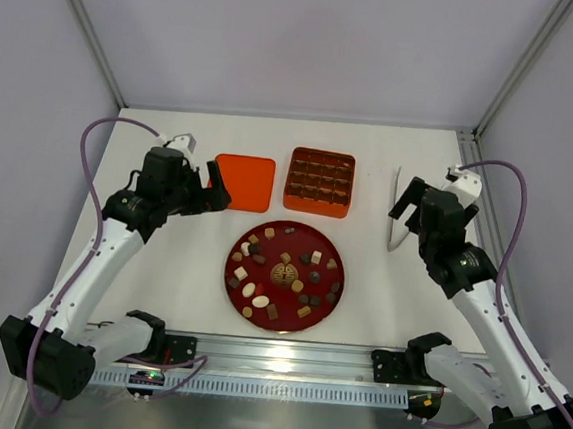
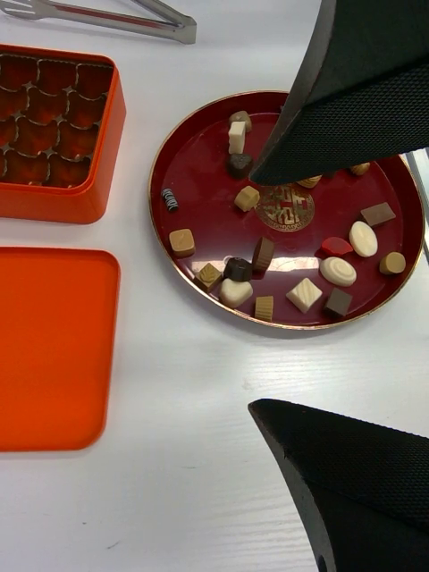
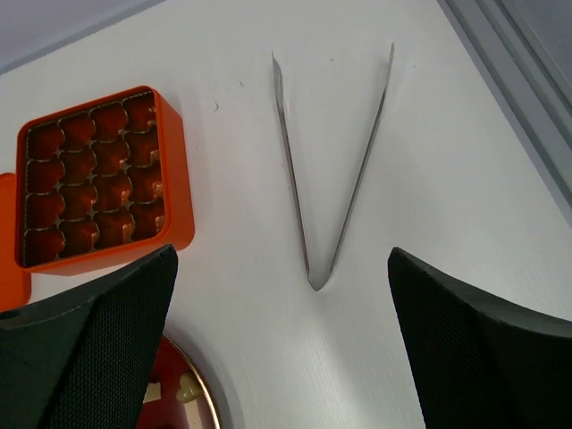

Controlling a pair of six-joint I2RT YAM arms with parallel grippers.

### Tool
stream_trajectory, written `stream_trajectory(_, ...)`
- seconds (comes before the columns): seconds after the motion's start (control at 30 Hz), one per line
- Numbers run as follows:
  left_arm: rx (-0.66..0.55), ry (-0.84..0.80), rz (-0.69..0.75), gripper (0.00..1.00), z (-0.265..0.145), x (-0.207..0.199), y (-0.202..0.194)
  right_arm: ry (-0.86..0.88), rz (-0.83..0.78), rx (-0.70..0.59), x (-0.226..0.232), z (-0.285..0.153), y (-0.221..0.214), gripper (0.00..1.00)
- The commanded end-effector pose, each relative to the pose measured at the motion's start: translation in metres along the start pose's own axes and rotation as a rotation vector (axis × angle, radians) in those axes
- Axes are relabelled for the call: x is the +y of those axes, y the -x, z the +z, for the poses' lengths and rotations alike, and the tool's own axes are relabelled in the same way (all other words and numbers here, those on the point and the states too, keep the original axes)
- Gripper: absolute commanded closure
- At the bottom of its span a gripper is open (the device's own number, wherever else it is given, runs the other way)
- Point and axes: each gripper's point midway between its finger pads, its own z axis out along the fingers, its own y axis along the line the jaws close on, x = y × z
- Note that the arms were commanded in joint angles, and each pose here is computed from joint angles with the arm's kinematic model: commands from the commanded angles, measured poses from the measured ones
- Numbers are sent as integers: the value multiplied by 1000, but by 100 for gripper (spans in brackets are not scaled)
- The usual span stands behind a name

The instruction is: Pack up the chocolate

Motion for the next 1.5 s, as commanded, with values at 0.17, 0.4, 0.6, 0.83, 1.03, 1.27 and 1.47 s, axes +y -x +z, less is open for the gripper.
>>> stream_trajectory(0.17,-22,-34,13,0,-6,-3,-4,-51,-63,85,-5,8,-1,0)
stream_trajectory(0.4,-29,-61,12,0,-9,-7,-5,-84,-35,236,-26,49,-29,0)
stream_trajectory(0.6,-35,-52,-4,0,-8,-5,-6,-103,-38,303,-27,87,-55,0)
stream_trajectory(0.83,-73,-36,-20,0,-7,1,-6,-113,-74,381,-22,127,-79,0)
stream_trajectory(1.03,-82,-42,-22,0,-7,0,-5,-118,-97,417,-24,151,-88,0)
stream_trajectory(1.27,-72,-35,-17,1,-5,1,-6,-126,-124,469,-28,169,-102,0)
stream_trajectory(1.47,-61,-37,-15,0,-3,0,-7,-106,-140,518,-27,182,-116,2)
